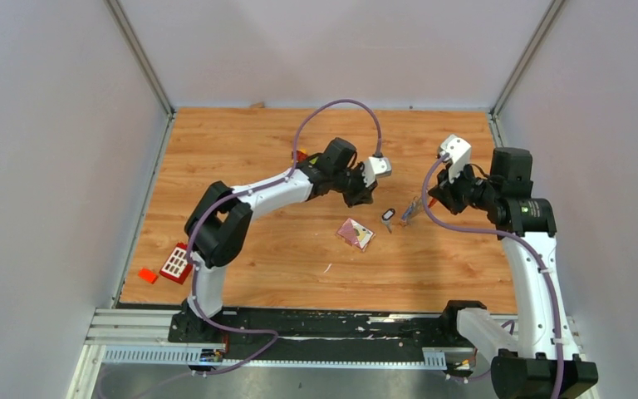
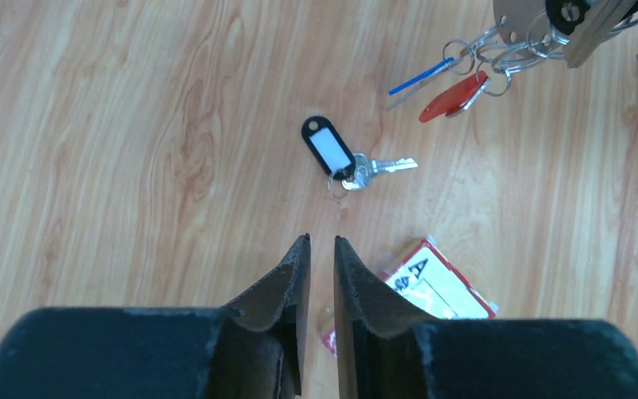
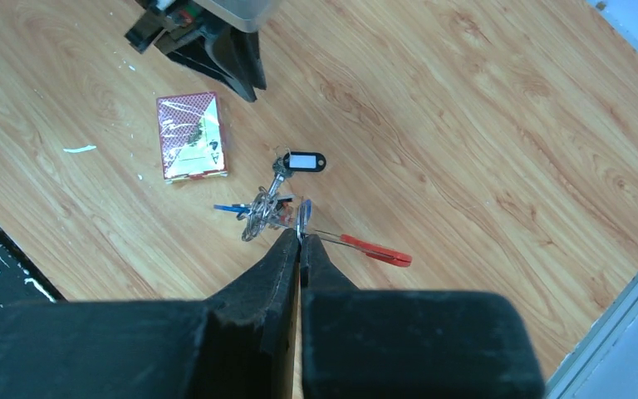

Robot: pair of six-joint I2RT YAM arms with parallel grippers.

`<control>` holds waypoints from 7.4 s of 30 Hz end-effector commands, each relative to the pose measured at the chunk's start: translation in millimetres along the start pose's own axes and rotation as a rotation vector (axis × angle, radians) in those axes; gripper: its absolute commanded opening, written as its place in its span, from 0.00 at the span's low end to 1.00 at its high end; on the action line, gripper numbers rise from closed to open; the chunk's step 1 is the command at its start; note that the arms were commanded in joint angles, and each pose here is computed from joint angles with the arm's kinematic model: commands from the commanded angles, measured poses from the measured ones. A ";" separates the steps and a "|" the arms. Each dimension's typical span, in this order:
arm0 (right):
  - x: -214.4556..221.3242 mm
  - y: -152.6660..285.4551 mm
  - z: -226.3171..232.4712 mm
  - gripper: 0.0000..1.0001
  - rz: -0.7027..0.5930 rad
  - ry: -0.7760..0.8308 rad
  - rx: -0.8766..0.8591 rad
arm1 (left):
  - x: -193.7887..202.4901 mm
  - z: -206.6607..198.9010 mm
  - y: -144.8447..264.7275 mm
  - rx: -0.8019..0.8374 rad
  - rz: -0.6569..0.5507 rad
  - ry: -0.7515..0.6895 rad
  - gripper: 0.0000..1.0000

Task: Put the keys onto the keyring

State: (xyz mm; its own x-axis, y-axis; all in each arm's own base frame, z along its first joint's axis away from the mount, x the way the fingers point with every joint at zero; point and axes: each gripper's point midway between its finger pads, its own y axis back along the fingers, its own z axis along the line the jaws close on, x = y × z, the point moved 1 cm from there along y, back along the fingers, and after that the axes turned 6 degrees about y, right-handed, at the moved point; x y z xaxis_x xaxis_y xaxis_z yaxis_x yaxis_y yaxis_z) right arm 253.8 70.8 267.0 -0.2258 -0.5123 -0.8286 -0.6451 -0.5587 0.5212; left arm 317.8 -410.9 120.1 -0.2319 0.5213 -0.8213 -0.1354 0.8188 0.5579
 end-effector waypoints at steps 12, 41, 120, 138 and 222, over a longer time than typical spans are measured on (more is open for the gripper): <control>-1.0 16.4 0.6 0.00 -0.012 0.089 0.074 | 23.8 3.4 -75.6 0.092 0.112 0.065 0.56; 8.8 13.8 6.1 0.00 -0.003 0.090 0.066 | 51.4 -16.4 -87.7 0.144 0.164 0.070 0.15; -60.1 -82.6 190.2 0.00 -0.280 0.323 -0.860 | -32.1 -135.8 180.7 0.148 -0.463 -0.700 0.00; -38.0 -89.1 203.7 0.00 -0.319 0.587 -0.745 | -1.1 -148.8 179.7 0.269 -0.398 -0.884 0.00; -39.8 -102.0 218.0 0.00 -0.290 0.764 -0.620 | 45.5 -153.6 156.7 0.403 -0.365 -0.969 0.00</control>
State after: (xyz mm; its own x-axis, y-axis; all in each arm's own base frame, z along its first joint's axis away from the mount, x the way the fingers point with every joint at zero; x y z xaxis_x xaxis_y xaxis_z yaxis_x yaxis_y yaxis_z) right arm 160.5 278.3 176.0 0.5187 -0.4975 -0.6953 -0.0302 -0.8234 0.5667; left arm 146.6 -298.2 189.2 0.6266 0.0850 -0.7747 0.2728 0.9072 0.3202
